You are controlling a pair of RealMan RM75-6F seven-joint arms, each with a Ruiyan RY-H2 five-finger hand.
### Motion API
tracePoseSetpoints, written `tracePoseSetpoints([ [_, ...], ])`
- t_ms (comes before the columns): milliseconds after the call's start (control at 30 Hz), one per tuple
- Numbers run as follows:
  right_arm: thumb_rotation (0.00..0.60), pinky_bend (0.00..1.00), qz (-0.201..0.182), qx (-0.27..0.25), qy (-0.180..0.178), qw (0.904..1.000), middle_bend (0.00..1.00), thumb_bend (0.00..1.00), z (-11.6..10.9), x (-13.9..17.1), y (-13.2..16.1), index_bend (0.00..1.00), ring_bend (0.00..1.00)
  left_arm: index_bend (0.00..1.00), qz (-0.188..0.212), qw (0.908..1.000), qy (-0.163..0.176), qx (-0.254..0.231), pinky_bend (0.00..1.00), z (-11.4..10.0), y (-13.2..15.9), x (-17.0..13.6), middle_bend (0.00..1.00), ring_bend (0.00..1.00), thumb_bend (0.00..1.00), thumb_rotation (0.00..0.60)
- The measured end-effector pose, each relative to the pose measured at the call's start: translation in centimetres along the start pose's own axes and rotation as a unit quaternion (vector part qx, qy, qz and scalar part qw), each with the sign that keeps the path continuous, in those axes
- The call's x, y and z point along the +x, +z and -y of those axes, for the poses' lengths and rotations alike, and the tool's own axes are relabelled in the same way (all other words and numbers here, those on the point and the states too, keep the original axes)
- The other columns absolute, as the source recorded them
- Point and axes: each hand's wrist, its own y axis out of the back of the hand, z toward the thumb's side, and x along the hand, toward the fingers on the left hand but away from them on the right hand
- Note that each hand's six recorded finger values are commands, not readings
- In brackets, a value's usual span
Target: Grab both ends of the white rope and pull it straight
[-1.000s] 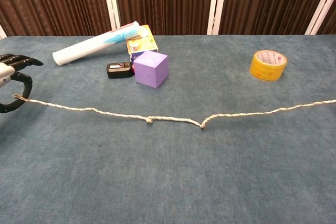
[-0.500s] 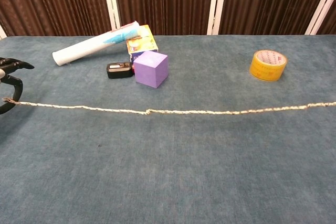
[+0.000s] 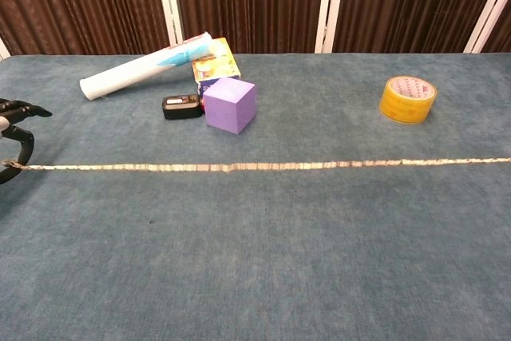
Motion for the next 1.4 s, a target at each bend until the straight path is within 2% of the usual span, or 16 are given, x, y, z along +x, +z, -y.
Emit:
tracePoseSetpoints([
  [367,0.600,0.00,-0.005,0.005,0.013,0.9999,0.18,0.59,1.2,0.1,-0.1,0.79,0.00,0.59,0.011,0.9998,-0.013,-0.001,0.08,1.0,1.2,0.3,0.08,0.00,0.44,0.600],
  [433,0.600,0.00,-0.004,0.007,0.016,0.9998,0.18,0.59,1.4,0.1,-0.1,0.77,0.00,0.55,0.012,0.9998,-0.016,0.000,0.08,1.2,1.3,0.3,0.08,0.00,0.44,0.600],
  [500,0.600,0.00,-0.003,0.009,0.020,0.9998,0.18,0.59,1.7,0.1,-0.2,0.72,0.00,0.47,0.012,0.9998,-0.018,0.000,0.08,1.4,1.4,0.4,0.07,0.00,0.44,0.600],
  [600,0.600,0.00,-0.001,0.015,0.029,0.9995,0.17,0.59,2.0,0.1,-0.4,0.50,0.00,0.25,0.011,0.9997,-0.022,0.000,0.08,1.6,1.3,0.4,0.06,0.00,0.44,0.600],
  [667,0.600,0.00,0.001,0.021,0.036,0.9991,0.13,0.59,2.3,0.1,-0.6,0.25,0.00,0.09,0.010,0.9997,-0.024,-0.001,0.08,1.7,1.2,0.3,0.05,0.00,0.44,0.600],
  [700,0.600,0.00,0.002,0.025,0.042,0.9988,0.09,0.59,2.4,0.2,-0.7,0.12,0.00,0.05,0.008,0.9996,-0.025,-0.002,0.08,1.8,1.1,0.3,0.04,0.00,0.44,0.600],
  [767,0.600,0.00,0.005,0.030,0.050,0.9983,0.04,0.59,2.6,0.2,-0.8,0.01,0.00,0.00,0.006,0.9996,-0.029,-0.002,0.08,1.9,0.9,0.3,0.02,0.00,0.44,0.600],
  [967,0.600,0.00,0.004,0.038,0.061,0.9974,0.00,0.54,2.6,0.4,-0.8,0.00,0.00,0.00,-0.002,0.9994,-0.034,-0.004,0.08,1.9,0.3,0.0,0.00,0.00,0.44,0.600],
  [1167,0.600,0.00,0.003,0.045,0.056,0.9974,0.00,0.38,1.6,1.0,-1.2,0.00,0.00,0.00,-0.010,0.9994,-0.026,-0.020,0.08,0.9,-0.6,-0.7,0.00,0.00,0.41,0.600],
  [1267,0.600,0.00,0.000,0.040,0.047,0.9981,0.00,0.33,0.8,1.8,-1.3,0.00,0.00,0.00,-0.012,0.9989,-0.014,-0.042,0.08,-0.2,-1.0,-1.4,0.00,0.00,0.42,0.600],
  [1400,0.600,0.00,-0.007,0.020,0.015,0.9996,0.00,0.31,-1.0,4.0,-1.4,0.00,0.00,0.00,-0.010,0.9962,0.014,-0.085,0.08,-2.3,-1.3,-3.0,0.00,0.00,0.41,0.600],
])
